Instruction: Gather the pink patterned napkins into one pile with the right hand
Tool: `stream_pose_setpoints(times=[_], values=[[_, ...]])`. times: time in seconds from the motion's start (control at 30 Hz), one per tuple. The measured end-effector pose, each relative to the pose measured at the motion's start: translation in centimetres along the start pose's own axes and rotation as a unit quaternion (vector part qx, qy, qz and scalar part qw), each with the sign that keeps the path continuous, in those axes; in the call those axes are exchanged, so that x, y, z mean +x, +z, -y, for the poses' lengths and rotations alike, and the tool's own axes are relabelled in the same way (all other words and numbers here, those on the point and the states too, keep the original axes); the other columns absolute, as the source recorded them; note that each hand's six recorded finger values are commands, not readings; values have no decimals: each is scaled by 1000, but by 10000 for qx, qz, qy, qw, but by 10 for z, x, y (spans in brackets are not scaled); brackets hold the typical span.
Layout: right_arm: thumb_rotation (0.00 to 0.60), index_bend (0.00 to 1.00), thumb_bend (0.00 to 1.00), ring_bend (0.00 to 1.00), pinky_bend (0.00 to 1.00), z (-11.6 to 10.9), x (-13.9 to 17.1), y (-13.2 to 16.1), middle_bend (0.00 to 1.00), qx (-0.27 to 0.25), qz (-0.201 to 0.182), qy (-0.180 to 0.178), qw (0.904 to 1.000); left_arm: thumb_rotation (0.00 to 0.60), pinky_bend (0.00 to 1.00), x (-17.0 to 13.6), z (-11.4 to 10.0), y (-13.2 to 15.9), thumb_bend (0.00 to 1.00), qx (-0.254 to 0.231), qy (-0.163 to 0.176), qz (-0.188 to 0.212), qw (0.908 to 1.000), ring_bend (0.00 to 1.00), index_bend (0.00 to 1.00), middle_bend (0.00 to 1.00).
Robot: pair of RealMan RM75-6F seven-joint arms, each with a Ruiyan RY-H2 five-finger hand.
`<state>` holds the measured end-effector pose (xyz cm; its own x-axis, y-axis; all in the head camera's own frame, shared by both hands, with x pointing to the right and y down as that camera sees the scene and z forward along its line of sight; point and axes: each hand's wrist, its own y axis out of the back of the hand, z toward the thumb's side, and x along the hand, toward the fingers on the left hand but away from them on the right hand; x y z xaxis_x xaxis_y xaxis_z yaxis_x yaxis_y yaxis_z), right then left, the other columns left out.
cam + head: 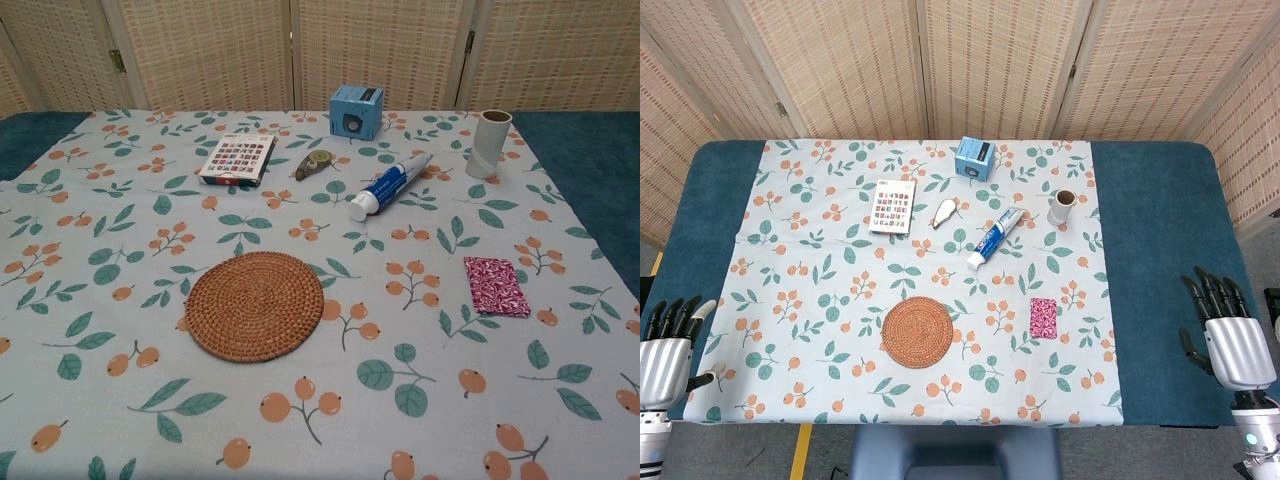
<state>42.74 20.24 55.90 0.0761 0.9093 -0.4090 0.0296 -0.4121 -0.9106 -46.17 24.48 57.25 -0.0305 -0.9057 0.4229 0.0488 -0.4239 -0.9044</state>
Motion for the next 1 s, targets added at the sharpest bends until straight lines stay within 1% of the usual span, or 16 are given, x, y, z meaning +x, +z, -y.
stream_pose_setpoints(times=[0.43,0.67,0.83,1.0], values=[[600,0,488,0,0,7,-6,8,14,-68,-142,151,9998,600,0,-3,-1,-2,206,-27,17,-24,10000,100,189,126],[600,0,488,1,0,13,-12,16,33,-172,-239,364,9989,600,0,-3,-1,-1,206,-31,0,-2,10000,113,198,126],[600,0,488,7,0,18,-16,23,39,-305,-235,493,9980,600,0,-3,-1,-2,206,-50,6,-10,10000,114,205,126],[600,0,487,3,0,28,-22,29,39,-456,-187,722,9962,600,0,-4,1,-3,207,-61,-38,-5,10000,117,213,126]])
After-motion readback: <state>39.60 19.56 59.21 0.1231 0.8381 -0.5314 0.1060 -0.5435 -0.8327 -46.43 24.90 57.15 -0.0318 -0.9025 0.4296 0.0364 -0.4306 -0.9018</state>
